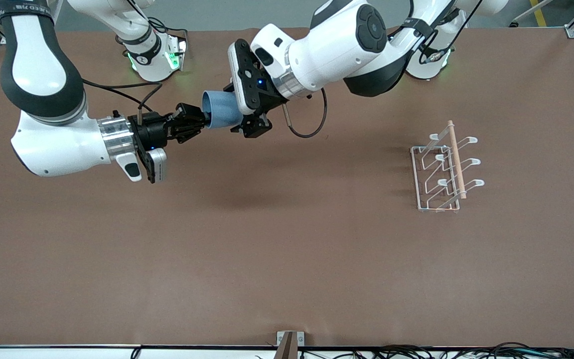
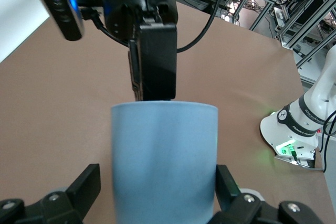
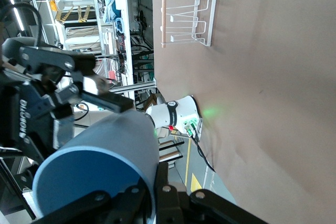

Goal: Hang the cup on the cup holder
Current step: 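Grasp the cup body with the left gripper beside the right gripper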

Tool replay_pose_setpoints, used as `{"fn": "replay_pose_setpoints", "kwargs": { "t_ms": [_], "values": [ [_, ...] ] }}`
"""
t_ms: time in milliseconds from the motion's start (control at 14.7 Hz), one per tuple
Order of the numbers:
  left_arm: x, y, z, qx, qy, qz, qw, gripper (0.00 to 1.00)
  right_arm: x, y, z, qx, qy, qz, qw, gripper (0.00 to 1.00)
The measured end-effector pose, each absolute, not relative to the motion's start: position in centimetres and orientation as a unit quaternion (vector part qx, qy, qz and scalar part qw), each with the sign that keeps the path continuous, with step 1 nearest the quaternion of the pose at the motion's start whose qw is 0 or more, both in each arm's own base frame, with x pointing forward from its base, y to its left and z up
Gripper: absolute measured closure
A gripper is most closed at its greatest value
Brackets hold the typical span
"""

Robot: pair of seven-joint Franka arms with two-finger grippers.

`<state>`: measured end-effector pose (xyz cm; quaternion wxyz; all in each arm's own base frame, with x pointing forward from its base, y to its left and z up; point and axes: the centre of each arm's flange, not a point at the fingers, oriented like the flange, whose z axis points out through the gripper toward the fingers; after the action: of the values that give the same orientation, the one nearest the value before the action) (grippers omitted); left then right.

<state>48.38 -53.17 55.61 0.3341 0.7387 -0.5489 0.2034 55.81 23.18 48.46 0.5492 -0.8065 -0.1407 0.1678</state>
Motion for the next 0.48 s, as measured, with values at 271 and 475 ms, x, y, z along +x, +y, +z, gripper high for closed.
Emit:
{"fn": "replay_pose_setpoints", "kwargs": {
  "t_ms": [271,475],
  "values": [
    [48.13,-53.56,54.84,0.738,-0.555,0.193,0.332,0.09,55.65,23.82,48.57,-0.807,-0.142,0.172,0.547,0.95],
    [47.91,-53.70,54.86,0.738,-0.561,0.191,0.322,0.21,55.76,23.80,48.42,-0.808,-0.140,0.170,0.547,0.95]
  ]
}}
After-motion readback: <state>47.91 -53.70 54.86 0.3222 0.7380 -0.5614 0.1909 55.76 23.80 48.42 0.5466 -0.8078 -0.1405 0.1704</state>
